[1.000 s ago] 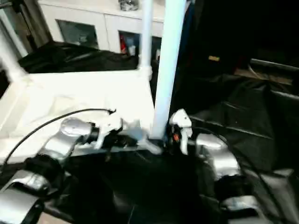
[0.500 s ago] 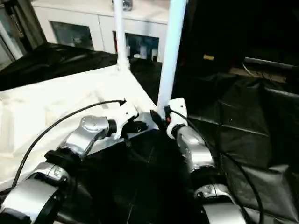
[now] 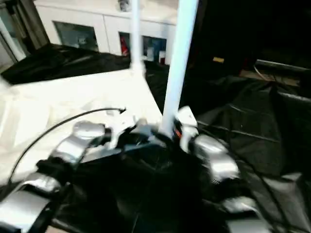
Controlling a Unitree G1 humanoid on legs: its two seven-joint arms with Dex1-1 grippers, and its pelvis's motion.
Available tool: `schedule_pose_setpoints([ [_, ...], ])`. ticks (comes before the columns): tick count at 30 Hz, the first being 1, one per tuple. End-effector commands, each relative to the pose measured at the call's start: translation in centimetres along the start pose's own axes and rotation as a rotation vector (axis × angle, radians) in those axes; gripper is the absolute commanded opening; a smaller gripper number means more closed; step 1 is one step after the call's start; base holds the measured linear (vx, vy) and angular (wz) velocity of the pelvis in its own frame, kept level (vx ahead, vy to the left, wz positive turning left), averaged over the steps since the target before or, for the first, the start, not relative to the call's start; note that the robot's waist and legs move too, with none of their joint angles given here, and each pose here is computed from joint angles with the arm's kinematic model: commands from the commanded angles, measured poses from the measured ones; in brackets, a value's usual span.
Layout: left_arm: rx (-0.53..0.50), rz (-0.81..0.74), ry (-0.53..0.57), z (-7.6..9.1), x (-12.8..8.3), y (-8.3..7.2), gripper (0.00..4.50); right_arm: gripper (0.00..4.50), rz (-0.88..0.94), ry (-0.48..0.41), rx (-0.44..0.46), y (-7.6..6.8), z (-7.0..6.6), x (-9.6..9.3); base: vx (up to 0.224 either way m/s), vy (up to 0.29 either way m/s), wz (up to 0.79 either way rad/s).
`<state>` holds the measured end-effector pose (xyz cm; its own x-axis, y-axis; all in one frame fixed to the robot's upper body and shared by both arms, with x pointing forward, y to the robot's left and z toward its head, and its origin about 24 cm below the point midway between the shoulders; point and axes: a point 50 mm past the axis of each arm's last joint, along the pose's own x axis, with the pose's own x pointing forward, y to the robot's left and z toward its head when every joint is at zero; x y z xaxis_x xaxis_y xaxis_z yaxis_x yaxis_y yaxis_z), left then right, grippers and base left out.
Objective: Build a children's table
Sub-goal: Rotate leg to tighten
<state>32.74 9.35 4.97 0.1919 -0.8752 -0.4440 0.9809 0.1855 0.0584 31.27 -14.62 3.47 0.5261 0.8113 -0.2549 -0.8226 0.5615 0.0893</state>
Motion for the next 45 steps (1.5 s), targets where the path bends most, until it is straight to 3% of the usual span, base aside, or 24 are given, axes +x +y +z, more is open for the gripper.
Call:
schedule_pose_setpoints([
  [1,0.037,-0.049,-0.055,0.9,0.3,-0.4,0.0,3.76,0.133,0.025,-0.015,1.2,0.0,0.2,0.0,0.0,0.0],
  [7,0.048,-0.106,-0.037,0.3,-0.8,-0.6,0.0,3.76,0.232,0.073,-0.027,1.2,-0.1,-1.1,0.0,0.0,0.0],
  [8,0.046,-0.117,-0.036,0.2,-1.0,-0.7,0.0,3.5,0.246,0.076,-0.017,1.3,-0.1,-1.2,0.0,0.0,0.0],
  [23,0.034,-0.1,-0.049,0.2,-1.0,-0.7,0.0,2.62,0.242,0.065,0.043,1.8,-0.5,-1.0,0.0,0.0,0.0],
  [27,0.01,0.038,-0.06,1.2,0.4,0.3,0.0,2.61,-0.015,0.042,0.083,0.9,-1.3,0.7,0.0,0.0,0.0],
  [35,-0.027,0.225,-0.088,3.4,3.1,1.3,0.0,2.59,-0.338,0.041,0.162,0.6,-1.8,3.6,0.0,0.0,0.0],
  [39,-0.033,0.226,-0.105,4.0,3.9,1.1,0.0,2.59,-0.39,0.035,0.16,0.8,-1.4,4.7,0.0,0.0,0.0],
  [42,-0.012,0.184,-0.111,4.0,3.9,0.7,0.0,2.59,-0.331,-0.026,0.156,1.3,-0.5,5.3,0.0,0.0,0.0],
  [43,-0.009,0.179,-0.11,3.9,3.9,0.7,0.0,3.15,-0.325,-0.037,0.167,1.3,-0.4,5.3,0.0,0.0,0.0],
  [45,0.005,0.127,-0.104,3.3,3.3,0.5,0.0,3.33,-0.262,-0.059,0.16,1.0,0.1,4.8,0.0,0.0,0.0],
])
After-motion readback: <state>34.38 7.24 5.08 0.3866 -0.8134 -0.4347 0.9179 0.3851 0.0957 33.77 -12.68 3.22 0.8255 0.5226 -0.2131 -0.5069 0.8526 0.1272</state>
